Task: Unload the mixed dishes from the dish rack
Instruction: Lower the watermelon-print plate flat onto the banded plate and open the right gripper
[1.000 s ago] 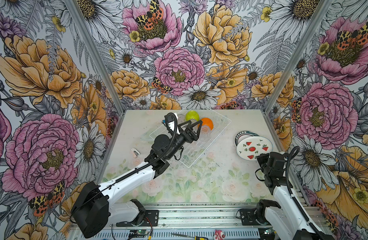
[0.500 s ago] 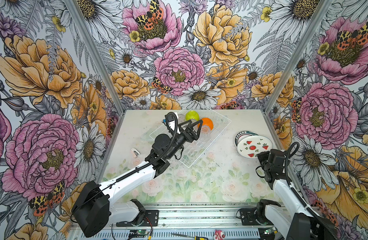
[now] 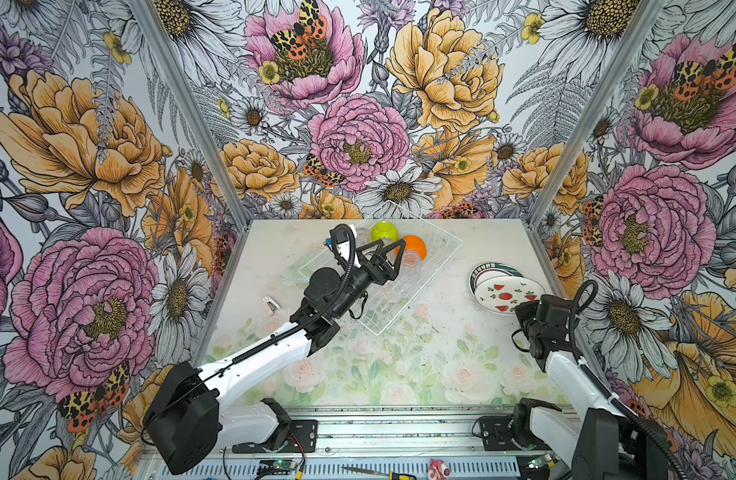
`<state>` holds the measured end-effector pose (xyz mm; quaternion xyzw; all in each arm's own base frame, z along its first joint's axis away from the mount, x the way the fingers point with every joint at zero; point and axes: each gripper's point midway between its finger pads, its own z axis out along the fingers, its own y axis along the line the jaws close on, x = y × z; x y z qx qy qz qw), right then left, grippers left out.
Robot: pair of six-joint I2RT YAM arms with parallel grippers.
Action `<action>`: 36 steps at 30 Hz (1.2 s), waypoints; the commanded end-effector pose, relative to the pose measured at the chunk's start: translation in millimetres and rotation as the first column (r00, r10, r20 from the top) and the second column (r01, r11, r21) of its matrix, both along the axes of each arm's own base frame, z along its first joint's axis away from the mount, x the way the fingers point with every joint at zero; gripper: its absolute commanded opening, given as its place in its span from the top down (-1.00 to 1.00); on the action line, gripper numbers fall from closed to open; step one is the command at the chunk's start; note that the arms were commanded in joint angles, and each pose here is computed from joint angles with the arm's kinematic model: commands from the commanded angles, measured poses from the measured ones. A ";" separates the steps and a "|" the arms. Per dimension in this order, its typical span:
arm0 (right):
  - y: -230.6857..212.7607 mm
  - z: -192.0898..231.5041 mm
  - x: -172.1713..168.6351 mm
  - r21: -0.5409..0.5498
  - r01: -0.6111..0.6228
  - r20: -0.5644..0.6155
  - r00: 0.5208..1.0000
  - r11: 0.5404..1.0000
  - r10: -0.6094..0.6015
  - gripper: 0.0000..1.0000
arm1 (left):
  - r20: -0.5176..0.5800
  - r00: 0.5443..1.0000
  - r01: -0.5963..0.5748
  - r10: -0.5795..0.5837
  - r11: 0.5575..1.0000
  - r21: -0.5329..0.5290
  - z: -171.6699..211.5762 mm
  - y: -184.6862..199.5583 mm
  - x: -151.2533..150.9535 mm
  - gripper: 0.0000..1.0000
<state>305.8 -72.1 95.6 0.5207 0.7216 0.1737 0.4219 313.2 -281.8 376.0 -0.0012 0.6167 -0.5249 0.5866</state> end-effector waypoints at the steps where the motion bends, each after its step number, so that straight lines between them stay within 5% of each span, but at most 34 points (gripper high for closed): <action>1: -1.6 23.5 13.4 -0.024 -0.018 0.069 0.997 1.000 0.020 0.28 | 0.035 0.999 0.013 -0.013 1.000 -0.015 13.5 -4.2 -2.5 -0.97; 6: -1.0 23.1 15.0 -0.015 -0.027 0.063 0.998 1.000 0.028 -0.05 | 0.033 0.999 0.017 -0.016 1.000 -0.015 11.8 -5.5 -1.9 -0.97; 20: 9.6 -11.9 26.7 0.089 -0.139 -0.121 0.981 0.986 0.150 -0.46 | 0.038 0.999 0.034 -0.033 0.999 -0.029 11.7 -7.5 -3.6 -0.97; 26: 6.3 -9.6 31.6 0.081 -0.152 -0.139 0.977 0.985 0.163 -0.97 | 0.043 0.999 0.031 -0.029 0.999 -0.032 12.8 -4.7 -5.1 -0.97; 36: 1.0 7.3 34.5 0.028 -0.180 -0.121 0.976 0.983 0.182 -0.99 | 0.033 0.999 -0.007 0.007 1.000 -0.008 4.8 6.9 0.3 -0.97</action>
